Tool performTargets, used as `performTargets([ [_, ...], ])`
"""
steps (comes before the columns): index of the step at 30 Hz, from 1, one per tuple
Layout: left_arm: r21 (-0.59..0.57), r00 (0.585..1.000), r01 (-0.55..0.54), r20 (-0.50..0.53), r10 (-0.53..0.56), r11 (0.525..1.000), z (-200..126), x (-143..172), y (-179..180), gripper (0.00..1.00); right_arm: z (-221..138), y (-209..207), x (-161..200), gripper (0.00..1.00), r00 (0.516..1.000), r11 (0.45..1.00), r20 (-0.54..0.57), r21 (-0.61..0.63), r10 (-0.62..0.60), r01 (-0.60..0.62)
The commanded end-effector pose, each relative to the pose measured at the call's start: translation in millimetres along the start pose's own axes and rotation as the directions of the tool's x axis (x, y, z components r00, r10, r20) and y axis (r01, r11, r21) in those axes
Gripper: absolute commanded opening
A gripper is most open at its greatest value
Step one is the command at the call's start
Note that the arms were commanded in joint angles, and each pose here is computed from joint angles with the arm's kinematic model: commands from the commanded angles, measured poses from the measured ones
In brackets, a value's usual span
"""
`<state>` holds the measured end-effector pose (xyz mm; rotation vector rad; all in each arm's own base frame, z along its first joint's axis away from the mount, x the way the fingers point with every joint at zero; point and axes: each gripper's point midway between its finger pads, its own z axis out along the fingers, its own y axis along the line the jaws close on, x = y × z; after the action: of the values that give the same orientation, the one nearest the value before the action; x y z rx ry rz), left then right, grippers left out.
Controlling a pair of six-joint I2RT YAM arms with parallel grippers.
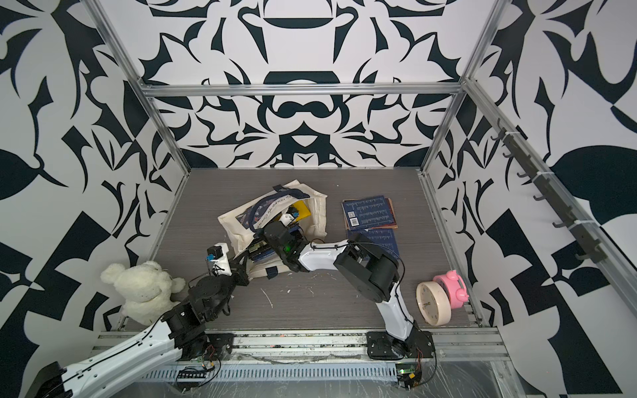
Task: Take out the books from the canvas bag
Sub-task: Pick up the book from the canvas bag.
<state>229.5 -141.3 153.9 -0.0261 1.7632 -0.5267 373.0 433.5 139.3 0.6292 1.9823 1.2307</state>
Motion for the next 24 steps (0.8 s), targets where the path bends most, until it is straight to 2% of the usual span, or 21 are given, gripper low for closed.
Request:
performTargets([
  [1,0.061,0.998,0.032,0.054,-0.035,0.998,-2.1,-16.9,-13.7,0.00,-8.8,19.0,-45.6,0.01,0.993,0.998,0.112,-0.059,0.027,-0.021],
  [6,0.063,0.998,0.033,0.054,-0.036,0.997,-2.4,-16.9,-13.9,0.00,-2.1,12.7,-67.5,0.24,0.992,0.998,0.119,-0.060,0.035,-0.028],
  [10,0.062,0.998,0.034,0.057,-0.037,0.998,-2.5,-17.9,-13.8,0.00,2.8,11.3,-81.8,0.32,0.991,0.998,0.134,-0.054,0.021,-0.014],
  [15,0.063,0.998,0.034,0.057,-0.038,0.997,-2.9,-17.7,-13.7,0.00,9.3,8.4,-98.1,0.36,0.988,0.999,0.155,-0.047,0.018,-0.011],
  [21,0.063,0.998,0.031,0.052,-0.034,0.998,-2.0,-16.5,-14.2,0.00,24.7,9.8,-94.4,0.36,0.991,0.998,0.133,-0.056,0.004,0.004],
  [24,0.064,0.998,0.031,0.051,-0.034,0.997,-1.9,-16.7,-14.6,0.00,25.4,17.9,-83.6,0.30,0.994,0.996,0.109,-0.091,0.003,0.007],
])
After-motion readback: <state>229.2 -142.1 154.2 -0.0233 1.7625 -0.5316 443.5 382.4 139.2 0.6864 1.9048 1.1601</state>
